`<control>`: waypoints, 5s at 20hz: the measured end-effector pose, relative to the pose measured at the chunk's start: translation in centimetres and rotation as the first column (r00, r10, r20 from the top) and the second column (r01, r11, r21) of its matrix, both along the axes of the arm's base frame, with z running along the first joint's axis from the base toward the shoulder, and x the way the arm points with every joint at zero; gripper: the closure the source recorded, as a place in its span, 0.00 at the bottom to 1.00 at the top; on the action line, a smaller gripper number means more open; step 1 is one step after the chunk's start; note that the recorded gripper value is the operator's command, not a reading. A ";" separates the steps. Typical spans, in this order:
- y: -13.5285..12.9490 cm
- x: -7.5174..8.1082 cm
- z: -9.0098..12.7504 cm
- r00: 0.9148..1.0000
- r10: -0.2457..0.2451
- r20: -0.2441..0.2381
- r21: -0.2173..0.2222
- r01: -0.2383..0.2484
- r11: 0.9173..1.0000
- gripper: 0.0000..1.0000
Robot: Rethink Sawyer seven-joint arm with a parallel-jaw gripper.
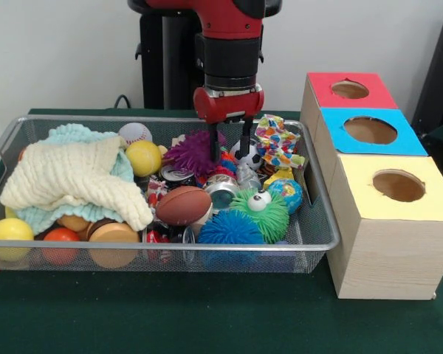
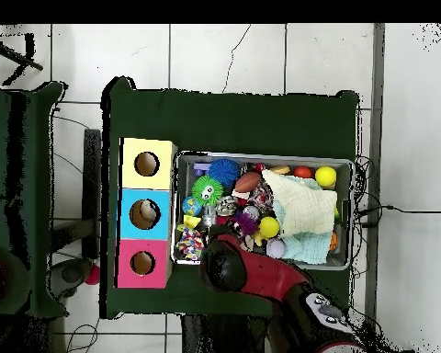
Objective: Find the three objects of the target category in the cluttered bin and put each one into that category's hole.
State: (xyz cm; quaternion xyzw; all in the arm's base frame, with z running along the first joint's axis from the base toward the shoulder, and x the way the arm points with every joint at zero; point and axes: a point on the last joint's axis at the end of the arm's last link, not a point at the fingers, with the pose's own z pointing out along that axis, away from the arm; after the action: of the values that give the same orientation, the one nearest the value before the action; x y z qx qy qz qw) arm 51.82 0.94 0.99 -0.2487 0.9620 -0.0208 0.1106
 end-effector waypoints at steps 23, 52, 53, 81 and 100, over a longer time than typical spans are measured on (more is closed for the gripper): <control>-0.9 0.0 -2.0 0.993 -0.116 -0.035 0.104 0.119 0.987 0.00; 2.2 -0.1 -1.0 0.989 -0.122 -0.085 0.173 0.135 0.976 0.00; 2.4 -0.1 -1.0 0.989 -0.122 -0.087 0.177 0.136 0.975 0.00; 6.4 -1.3 -1.0 0.992 -0.076 -0.100 0.190 0.094 0.977 0.00; 5.5 -0.8 -1.0 0.995 -0.067 -0.079 0.184 0.081 0.980 0.00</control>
State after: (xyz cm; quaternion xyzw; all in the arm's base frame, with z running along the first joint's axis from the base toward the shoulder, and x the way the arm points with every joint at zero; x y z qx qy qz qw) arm 51.05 6.43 -0.01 -0.2019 0.9717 0.0745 0.0974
